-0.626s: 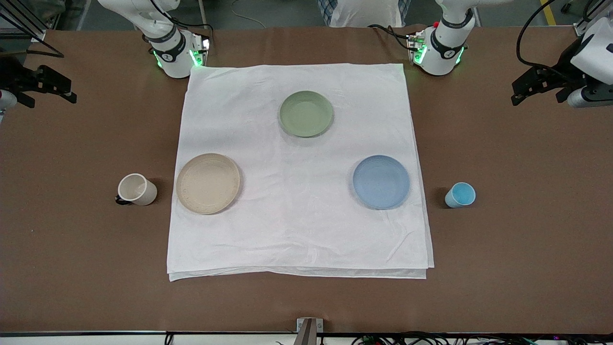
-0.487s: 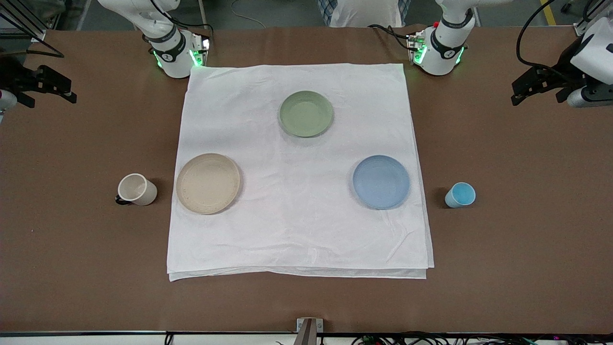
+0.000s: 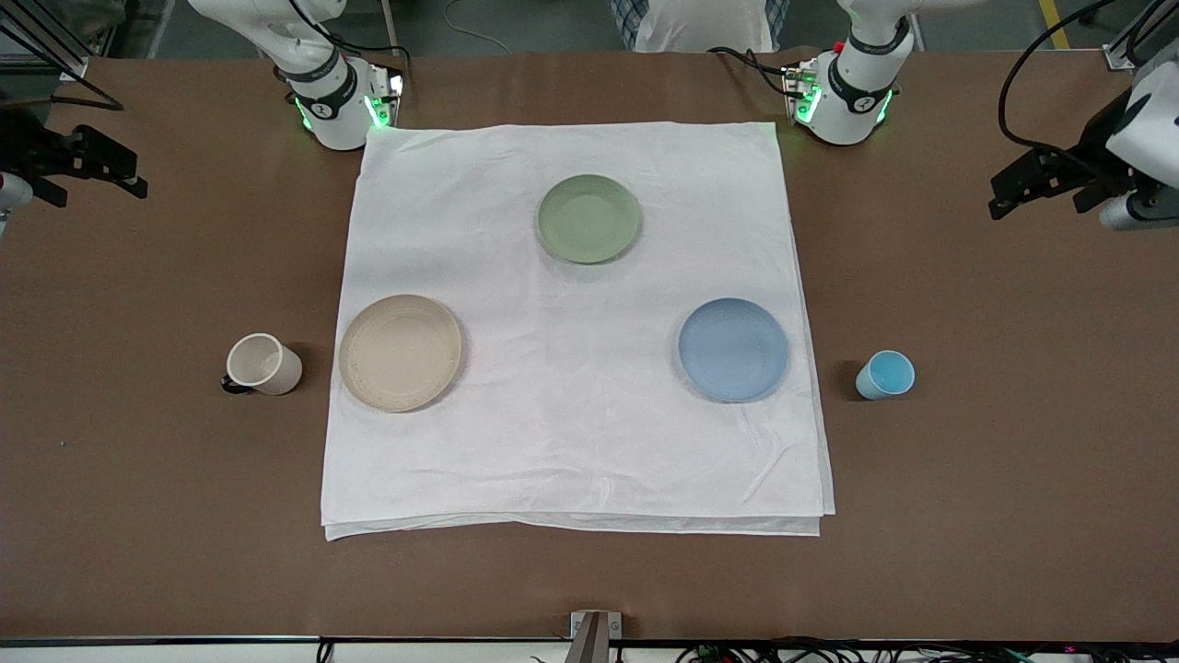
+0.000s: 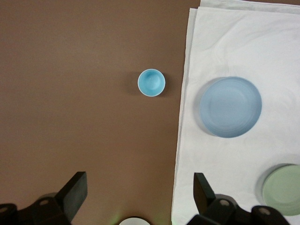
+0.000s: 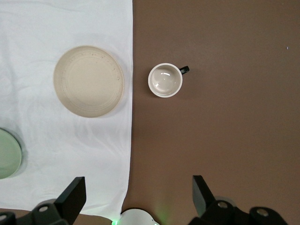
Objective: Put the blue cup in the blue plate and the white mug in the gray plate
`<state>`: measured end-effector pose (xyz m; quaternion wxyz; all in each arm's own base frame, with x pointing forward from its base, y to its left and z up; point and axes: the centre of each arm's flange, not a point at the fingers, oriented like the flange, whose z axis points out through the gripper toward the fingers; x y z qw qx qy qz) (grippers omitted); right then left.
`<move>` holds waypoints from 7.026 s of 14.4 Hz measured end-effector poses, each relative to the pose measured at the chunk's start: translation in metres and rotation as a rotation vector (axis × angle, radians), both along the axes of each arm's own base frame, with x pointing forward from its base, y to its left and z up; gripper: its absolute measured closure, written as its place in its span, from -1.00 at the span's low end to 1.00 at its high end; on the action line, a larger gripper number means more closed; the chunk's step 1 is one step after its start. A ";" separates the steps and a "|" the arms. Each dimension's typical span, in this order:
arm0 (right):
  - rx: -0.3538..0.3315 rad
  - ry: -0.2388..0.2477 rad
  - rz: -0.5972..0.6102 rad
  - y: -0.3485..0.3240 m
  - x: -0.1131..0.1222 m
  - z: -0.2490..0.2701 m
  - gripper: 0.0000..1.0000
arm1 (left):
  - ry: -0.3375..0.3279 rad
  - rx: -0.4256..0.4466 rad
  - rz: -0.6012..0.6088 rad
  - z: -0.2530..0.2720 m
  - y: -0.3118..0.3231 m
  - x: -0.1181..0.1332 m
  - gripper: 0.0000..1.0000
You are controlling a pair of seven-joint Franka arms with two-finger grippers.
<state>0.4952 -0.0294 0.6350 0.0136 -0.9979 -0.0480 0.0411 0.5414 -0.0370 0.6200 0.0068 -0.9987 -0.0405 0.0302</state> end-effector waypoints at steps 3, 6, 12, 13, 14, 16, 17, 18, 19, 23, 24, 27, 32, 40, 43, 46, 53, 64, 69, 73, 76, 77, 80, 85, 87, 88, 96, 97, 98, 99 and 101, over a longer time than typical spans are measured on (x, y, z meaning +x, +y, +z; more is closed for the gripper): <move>-0.002 -0.015 -0.003 -0.001 0.001 0.006 -1.00 | -0.006 -0.008 0.045 -0.077 0.026 0.038 -1.00; -0.012 -0.023 -0.041 -0.021 0.011 0.001 -1.00 | -0.042 -0.011 0.067 -0.167 0.040 0.051 -1.00; -0.027 -0.030 -0.153 -0.100 0.107 -0.147 -1.00 | -0.063 -0.014 0.060 -0.275 0.040 0.049 -0.96; -0.028 -0.020 -0.179 -0.105 0.116 -0.172 -1.00 | -0.070 -0.017 0.060 -0.290 0.040 0.050 -0.83; -0.031 -0.009 -0.243 -0.107 0.123 -0.195 -1.00 | -0.082 -0.019 0.060 -0.304 0.040 0.051 -0.83; -0.044 0.018 -0.410 -0.105 0.131 -0.236 -1.00 | -0.091 -0.024 0.060 -0.332 0.039 0.052 -0.71; -0.051 0.031 -0.492 -0.101 0.133 -0.254 -1.00 | -0.093 -0.026 0.060 -0.344 0.039 0.052 -0.63; -0.060 0.039 -0.578 -0.094 0.132 -0.273 -1.00 | -0.092 -0.028 0.060 -0.354 0.039 0.052 -0.49; -0.067 0.044 -0.639 -0.086 0.131 -0.291 -1.00 | -0.087 -0.030 0.061 -0.365 0.039 0.052 -0.48; -0.083 0.058 -0.726 -0.067 0.123 -0.356 -1.00 | -0.058 -0.034 0.062 -0.399 0.038 0.045 -0.07; -0.087 0.067 -0.734 -0.068 0.122 -0.366 -1.00 | -0.056 -0.034 0.062 -0.402 0.038 0.045 0.12; -0.091 0.073 -0.746 -0.074 0.121 -0.383 -1.00 | -0.072 -0.035 0.060 -0.396 0.037 0.048 0.67; -0.099 0.104 -0.752 -0.077 0.118 -0.406 -0.62 | -0.117 -0.061 0.018 -0.343 -0.016 0.050 0.94; -0.101 0.117 -0.751 -0.076 0.118 -0.409 0.62 | -0.037 -0.090 0.088 -0.343 -0.178 0.009 0.94; -0.103 0.140 -0.739 -0.071 0.123 -0.398 0.62 | 0.017 -0.070 0.099 -0.376 -0.191 -0.001 0.89; -0.105 0.165 -0.669 -0.028 0.133 -0.354 0.62 | 0.036 -0.063 0.121 -0.390 -0.188 0.001 0.58; -0.103 0.154 -0.390 0.154 0.111 -0.319 0.62 | -0.014 0.011 0.165 -0.234 -0.142 0.074 -0.79; -0.122 0.033 -0.246 0.203 0.098 -0.371 0.49 | -0.096 0.112 -0.044 -0.010 -0.002 0.064 -1.00; -0.108 0.000 -0.234 0.209 0.103 -0.379 -0.39 | -0.072 0.082 -0.100 0.035 0.015 0.018 -1.00; -0.101 -0.018 -0.192 0.203 0.117 -0.360 -1.00 | -0.035 0.041 -0.106 0.027 0.010 -0.006 -1.00; -0.108 -0.006 -0.137 0.184 0.134 -0.331 -1.00 | -0.024 0.040 -0.107 0.022 0.009 -0.008 -1.00; -0.109 0.006 -0.114 0.170 0.142 -0.316 -1.00 | -0.020 0.040 -0.109 0.020 0.008 -0.008 -1.00; -0.103 0.056 -0.071 0.107 0.162 -0.257 -1.00 | -0.013 0.039 -0.123 0.016 0.001 -0.008 -1.00; -0.088 0.090 -0.068 0.022 0.154 -0.161 -1.00 | -0.013 0.039 -0.128 0.016 -0.002 -0.008 -1.00; -0.087 0.093 -0.079 0.010 0.149 -0.138 -1.00 | -0.014 0.040 -0.133 0.016 -0.005 -0.009 -1.00; -0.087 0.096 -0.083 0.009 0.148 -0.127 -1.00 | -0.014 0.040 -0.136 0.016 -0.006 -0.009 -1.00; -0.043 0.150 -0.094 0.015 0.139 -0.102 -1.00 | -0.014 0.040 -0.137 0.016 -0.009 -0.009 -1.00; -0.037 0.156 -0.095 0.014 0.138 -0.101 -1.00 | -0.014 0.040 -0.137 0.016 -0.009 -0.009 -1.00; -0.028 0.152 -0.098 0.014 0.137 -0.099 -1.00 | -0.014 0.040 -0.137 0.016 -0.009 -0.009 -1.00; -0.025 0.143 -0.100 0.013 0.135 -0.093 -1.00 | -0.013 0.040 -0.137 0.016 -0.009 -0.009 -1.00; -0.024 0.123 -0.103 0.012 0.126 -0.074 -1.00 | -0.011 0.040 -0.136 0.017 -0.009 -0.010 -1.00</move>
